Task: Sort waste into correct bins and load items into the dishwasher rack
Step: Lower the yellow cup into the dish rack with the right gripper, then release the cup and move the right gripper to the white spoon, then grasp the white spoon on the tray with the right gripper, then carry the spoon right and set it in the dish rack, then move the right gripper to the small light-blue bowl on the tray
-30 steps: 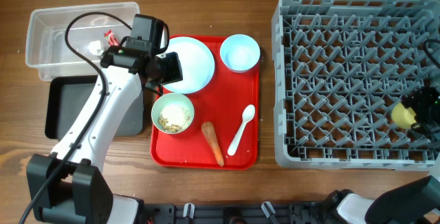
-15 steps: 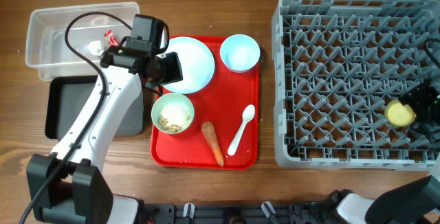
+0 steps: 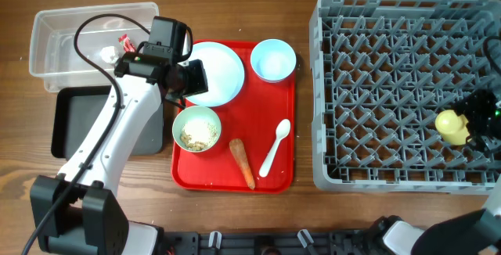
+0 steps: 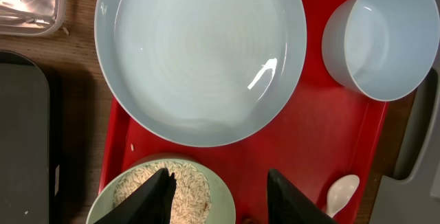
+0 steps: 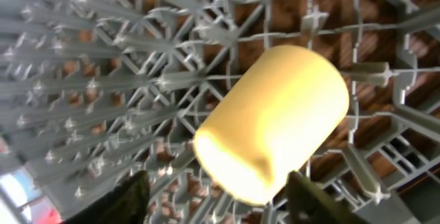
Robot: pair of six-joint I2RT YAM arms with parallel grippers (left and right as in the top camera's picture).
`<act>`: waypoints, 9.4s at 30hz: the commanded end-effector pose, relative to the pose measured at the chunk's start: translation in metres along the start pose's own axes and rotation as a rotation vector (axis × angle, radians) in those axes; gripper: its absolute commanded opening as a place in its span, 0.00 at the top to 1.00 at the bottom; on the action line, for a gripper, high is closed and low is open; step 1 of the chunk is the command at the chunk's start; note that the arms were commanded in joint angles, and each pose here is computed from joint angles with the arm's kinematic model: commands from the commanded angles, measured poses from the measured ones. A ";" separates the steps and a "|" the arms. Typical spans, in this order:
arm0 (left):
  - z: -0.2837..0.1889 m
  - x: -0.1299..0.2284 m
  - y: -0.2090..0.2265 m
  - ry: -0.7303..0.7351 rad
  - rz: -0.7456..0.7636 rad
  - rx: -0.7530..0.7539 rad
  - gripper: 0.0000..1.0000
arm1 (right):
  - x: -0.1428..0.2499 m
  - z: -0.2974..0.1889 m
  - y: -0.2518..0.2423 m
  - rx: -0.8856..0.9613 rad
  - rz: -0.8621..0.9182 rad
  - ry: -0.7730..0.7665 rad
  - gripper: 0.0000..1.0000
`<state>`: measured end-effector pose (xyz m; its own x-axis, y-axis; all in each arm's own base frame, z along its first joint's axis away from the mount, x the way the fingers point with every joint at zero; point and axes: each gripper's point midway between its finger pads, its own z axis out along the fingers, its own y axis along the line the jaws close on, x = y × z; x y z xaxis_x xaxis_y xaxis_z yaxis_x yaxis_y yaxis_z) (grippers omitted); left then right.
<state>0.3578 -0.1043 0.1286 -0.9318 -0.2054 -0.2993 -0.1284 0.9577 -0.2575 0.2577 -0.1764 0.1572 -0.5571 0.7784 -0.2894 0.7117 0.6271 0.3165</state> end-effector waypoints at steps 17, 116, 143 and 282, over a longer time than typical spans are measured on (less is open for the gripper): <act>-0.007 -0.004 0.001 -0.024 0.015 -0.005 0.56 | 0.012 0.014 -0.001 0.030 -0.052 0.069 0.82; -0.032 0.009 0.139 0.055 -0.498 -0.248 0.29 | 0.329 0.068 0.200 -0.044 -0.916 0.521 0.36; -0.032 0.010 0.140 0.059 -0.502 -0.246 0.28 | 0.358 0.133 0.176 0.142 -0.850 0.578 0.76; -0.009 0.030 0.017 0.109 -0.027 -0.080 0.17 | 0.197 0.193 0.343 -0.095 -1.104 0.154 0.56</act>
<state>0.3218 -0.0945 0.1164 -0.9668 -0.1953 -0.1649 -0.1644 0.9691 -0.1842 0.4696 0.1875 0.0274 -0.9178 -0.2291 -0.3242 -0.2535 0.9667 0.0344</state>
